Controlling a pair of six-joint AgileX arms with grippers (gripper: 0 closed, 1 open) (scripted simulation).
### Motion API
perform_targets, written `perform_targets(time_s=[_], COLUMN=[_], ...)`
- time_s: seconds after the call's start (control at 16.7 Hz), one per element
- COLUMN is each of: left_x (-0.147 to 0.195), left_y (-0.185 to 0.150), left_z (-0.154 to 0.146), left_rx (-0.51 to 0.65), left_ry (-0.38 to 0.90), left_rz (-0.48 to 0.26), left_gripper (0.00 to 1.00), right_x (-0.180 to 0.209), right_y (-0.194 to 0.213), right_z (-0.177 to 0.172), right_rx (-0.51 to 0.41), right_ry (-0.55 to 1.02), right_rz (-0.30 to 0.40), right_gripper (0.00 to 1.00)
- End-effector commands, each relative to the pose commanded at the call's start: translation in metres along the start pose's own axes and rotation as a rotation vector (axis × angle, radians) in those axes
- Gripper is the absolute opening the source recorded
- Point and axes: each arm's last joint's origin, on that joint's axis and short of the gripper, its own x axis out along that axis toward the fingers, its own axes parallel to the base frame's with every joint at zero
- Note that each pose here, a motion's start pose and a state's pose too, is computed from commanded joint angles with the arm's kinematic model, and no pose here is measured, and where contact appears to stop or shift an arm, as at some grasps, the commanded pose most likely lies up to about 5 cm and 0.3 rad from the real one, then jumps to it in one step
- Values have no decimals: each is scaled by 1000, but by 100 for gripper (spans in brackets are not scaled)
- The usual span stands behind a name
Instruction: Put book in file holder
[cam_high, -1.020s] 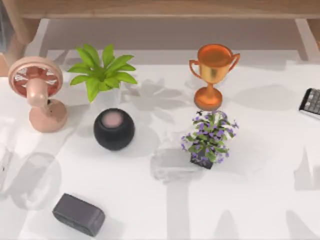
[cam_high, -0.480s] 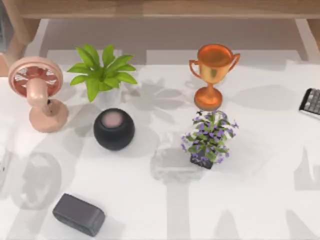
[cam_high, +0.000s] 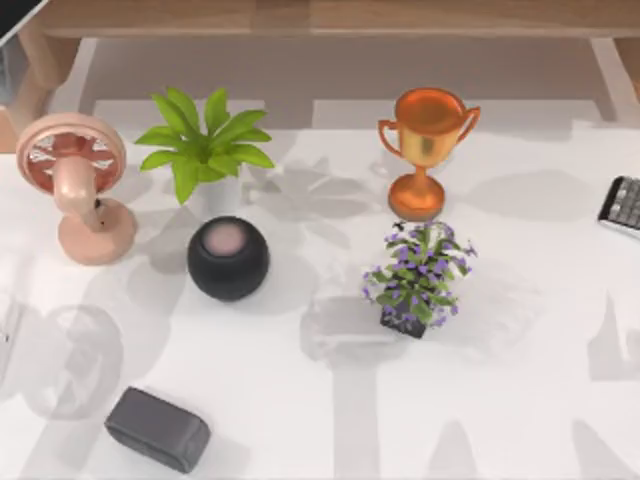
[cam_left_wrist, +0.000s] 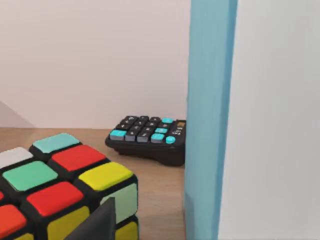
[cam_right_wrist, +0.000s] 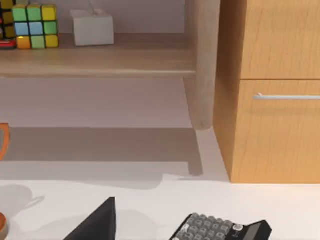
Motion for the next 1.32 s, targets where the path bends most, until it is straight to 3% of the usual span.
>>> perform_targets(time_s=[0.78,1.32], left_x=[20,20], left_y=[0,0], left_z=[0,0], left_rx=[0,0], left_ry=[0,0], left_rz=[0,0], left_gripper=[100,32], right_x=[0,0], right_y=[0,0], right_z=[0,0], right_rx=[0,0], right_ry=[0,0], right_rz=[0,0], right_gripper=[100,100])
